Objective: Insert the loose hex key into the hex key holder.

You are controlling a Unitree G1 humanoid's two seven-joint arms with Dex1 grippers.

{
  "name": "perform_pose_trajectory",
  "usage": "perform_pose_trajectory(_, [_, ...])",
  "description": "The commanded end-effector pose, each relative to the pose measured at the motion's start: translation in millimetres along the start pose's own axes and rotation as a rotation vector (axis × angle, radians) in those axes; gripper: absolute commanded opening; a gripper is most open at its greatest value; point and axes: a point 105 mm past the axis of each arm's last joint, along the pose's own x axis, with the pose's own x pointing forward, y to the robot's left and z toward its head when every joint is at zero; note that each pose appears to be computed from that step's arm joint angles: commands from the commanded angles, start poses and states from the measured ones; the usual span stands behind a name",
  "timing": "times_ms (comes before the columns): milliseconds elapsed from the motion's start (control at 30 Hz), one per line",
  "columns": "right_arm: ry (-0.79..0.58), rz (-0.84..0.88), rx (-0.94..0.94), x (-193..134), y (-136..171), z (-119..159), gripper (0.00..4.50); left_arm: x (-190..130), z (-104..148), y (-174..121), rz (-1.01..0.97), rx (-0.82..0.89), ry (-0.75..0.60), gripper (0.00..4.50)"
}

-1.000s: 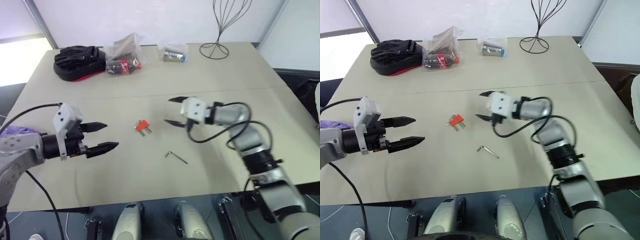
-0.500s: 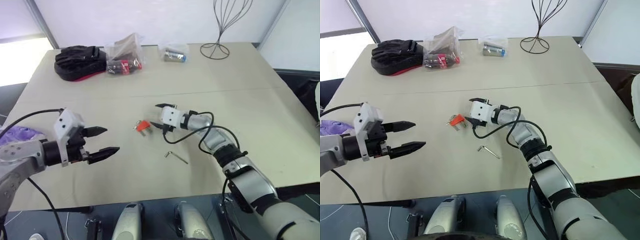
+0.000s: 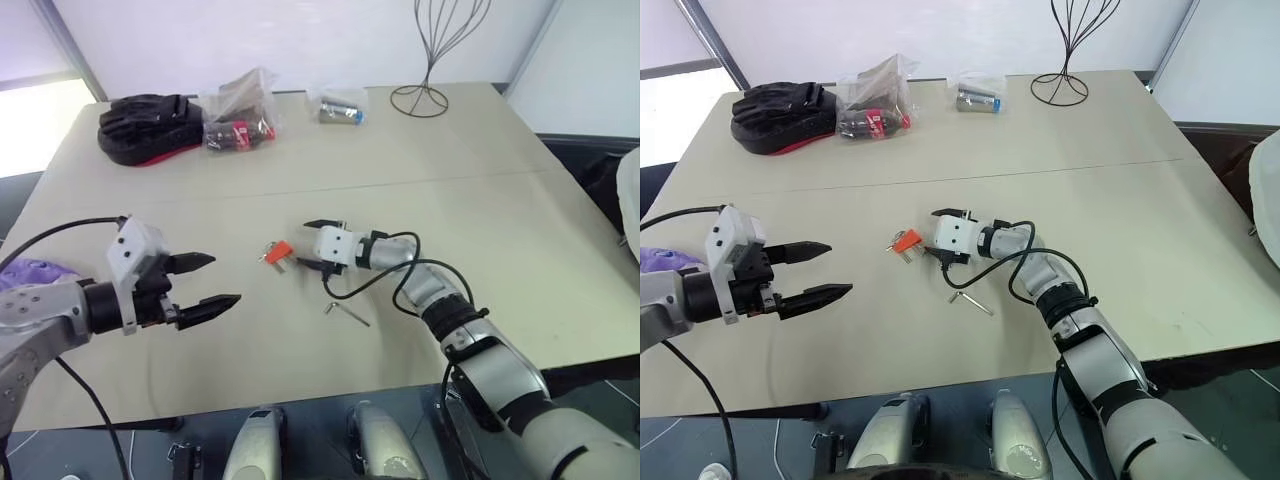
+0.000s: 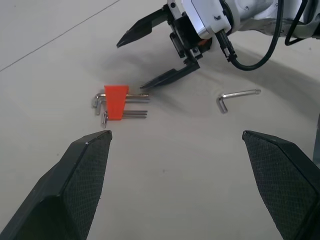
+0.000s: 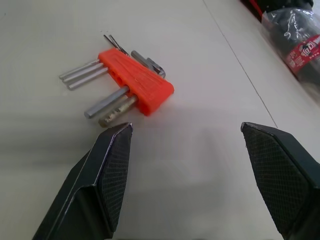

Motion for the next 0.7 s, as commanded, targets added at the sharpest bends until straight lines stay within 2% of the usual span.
perform_pose_trajectory(33, [-0.047, 0.026, 0.013, 7.4, 7.6, 14.2, 3.61, -4.1, 6.0, 2.2, 0.013, 0.035, -0.004, 4.38])
perform_pose_trajectory(367, [-0.068, 0.088, 0.075, 24.5, 21.9, 25.6, 3.61, -9.7, 4.2, 6.9, 0.042, 0.033, -0.003, 4.38])
perform_pose_trajectory(700, [0.000, 0.155, 0.195, 34.4, 24.3, 13.2, 3.61, -8.4, 1.5, 6.4, 0.052, 0.036, -0.005, 4.38])
